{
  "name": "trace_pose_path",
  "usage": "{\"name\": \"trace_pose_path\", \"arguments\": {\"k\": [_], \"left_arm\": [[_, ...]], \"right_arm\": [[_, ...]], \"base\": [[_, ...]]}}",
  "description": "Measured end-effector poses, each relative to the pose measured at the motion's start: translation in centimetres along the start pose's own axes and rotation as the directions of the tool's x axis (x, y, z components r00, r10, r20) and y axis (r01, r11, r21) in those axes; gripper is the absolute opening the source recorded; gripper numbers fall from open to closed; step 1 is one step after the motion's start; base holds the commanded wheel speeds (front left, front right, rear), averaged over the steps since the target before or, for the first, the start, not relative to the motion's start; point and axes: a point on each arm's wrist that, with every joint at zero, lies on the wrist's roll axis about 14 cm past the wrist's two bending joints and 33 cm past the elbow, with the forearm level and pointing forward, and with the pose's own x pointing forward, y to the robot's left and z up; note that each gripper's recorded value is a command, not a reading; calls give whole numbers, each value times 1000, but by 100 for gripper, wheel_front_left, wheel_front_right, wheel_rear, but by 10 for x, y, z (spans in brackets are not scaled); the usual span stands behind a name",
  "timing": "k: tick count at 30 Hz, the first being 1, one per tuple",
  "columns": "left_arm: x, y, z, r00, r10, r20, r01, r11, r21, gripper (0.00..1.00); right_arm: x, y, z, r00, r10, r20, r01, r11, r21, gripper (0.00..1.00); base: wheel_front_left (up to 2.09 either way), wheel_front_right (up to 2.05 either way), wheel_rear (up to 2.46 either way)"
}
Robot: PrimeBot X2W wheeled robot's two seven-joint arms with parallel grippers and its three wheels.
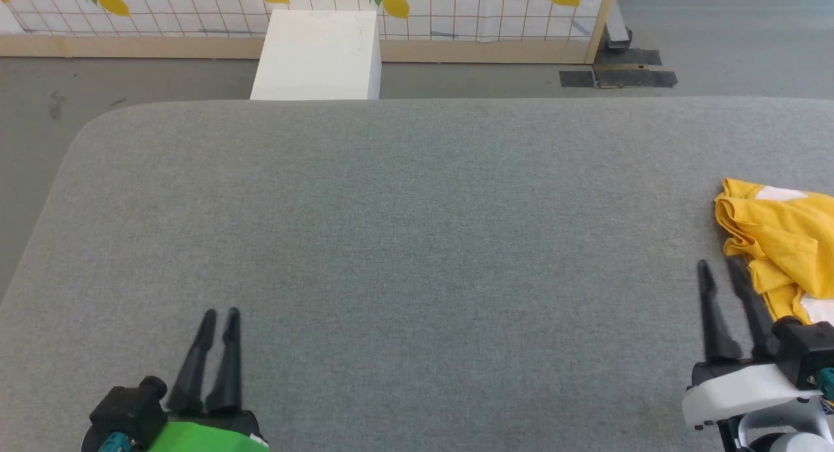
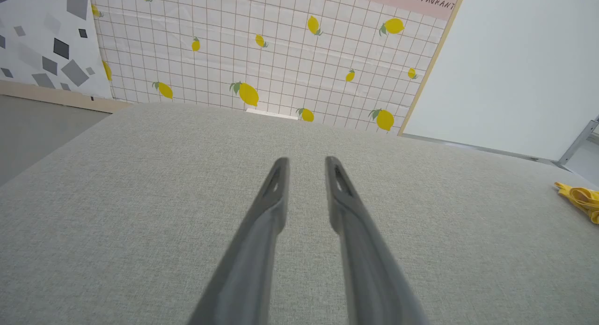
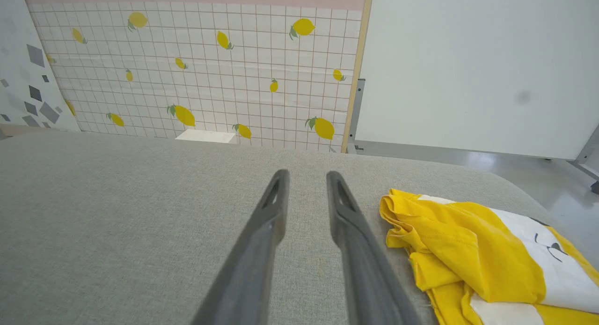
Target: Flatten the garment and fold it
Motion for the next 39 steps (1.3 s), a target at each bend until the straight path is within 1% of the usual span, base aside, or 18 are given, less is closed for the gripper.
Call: {"name": "trace_pose_path", "arguments": {"k": [39], "left_arm": [[3,-5,-2,999,4,-39,-1,997,71,0]], "right_arm": [[-3,11,2,999,30,-16,-30,1000,5,0]], "base": [[0,0,0]]}}
